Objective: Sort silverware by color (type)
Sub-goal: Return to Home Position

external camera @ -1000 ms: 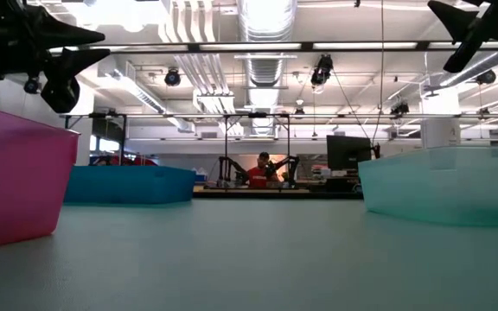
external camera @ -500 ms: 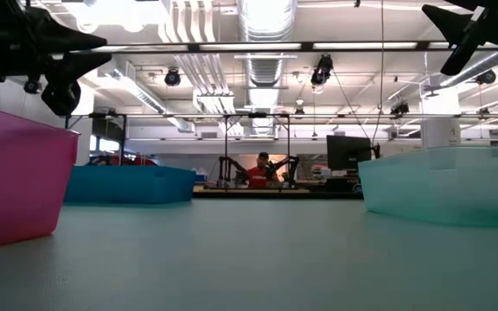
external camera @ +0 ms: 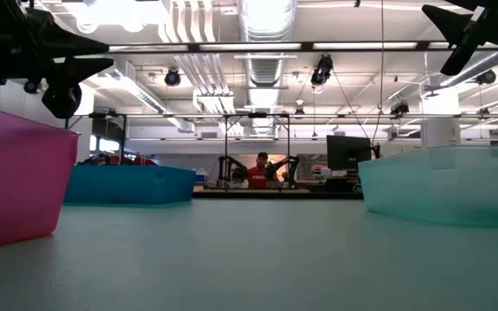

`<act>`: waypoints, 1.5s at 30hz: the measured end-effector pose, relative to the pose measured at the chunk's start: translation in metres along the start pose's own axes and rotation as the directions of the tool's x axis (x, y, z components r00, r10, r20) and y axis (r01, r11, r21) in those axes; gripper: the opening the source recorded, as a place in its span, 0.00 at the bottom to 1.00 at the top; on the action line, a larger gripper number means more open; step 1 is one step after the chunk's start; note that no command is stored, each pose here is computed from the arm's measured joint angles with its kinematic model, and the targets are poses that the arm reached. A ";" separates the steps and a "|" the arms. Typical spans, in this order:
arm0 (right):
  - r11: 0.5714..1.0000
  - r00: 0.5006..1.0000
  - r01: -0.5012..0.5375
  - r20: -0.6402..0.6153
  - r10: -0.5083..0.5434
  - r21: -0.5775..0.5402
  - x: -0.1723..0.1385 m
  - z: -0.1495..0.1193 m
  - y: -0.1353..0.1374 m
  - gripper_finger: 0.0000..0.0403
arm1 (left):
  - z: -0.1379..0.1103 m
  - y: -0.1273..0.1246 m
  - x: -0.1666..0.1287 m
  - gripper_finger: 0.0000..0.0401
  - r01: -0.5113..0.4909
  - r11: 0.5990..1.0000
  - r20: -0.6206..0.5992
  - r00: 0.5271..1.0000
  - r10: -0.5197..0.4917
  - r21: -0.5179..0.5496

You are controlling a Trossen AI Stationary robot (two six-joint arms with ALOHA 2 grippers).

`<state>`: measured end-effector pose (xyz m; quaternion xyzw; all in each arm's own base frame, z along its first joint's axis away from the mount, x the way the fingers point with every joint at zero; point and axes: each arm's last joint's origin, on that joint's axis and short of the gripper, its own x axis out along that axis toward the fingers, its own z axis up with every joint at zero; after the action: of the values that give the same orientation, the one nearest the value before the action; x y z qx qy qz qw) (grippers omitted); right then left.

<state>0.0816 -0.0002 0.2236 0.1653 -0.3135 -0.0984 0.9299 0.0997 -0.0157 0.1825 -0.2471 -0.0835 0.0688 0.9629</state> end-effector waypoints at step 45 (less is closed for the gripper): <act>1.000 1.000 0.000 -0.001 0.000 0.000 0.000 0.000 0.000 0.27 | -0.011 0.002 0.006 0.22 -0.042 0.998 -0.090 0.995 0.046 0.051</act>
<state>0.0817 -0.0002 0.2235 0.1652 -0.3132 -0.0983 0.9300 0.1078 -0.0180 0.1730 -0.2278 -0.0322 0.0806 0.9698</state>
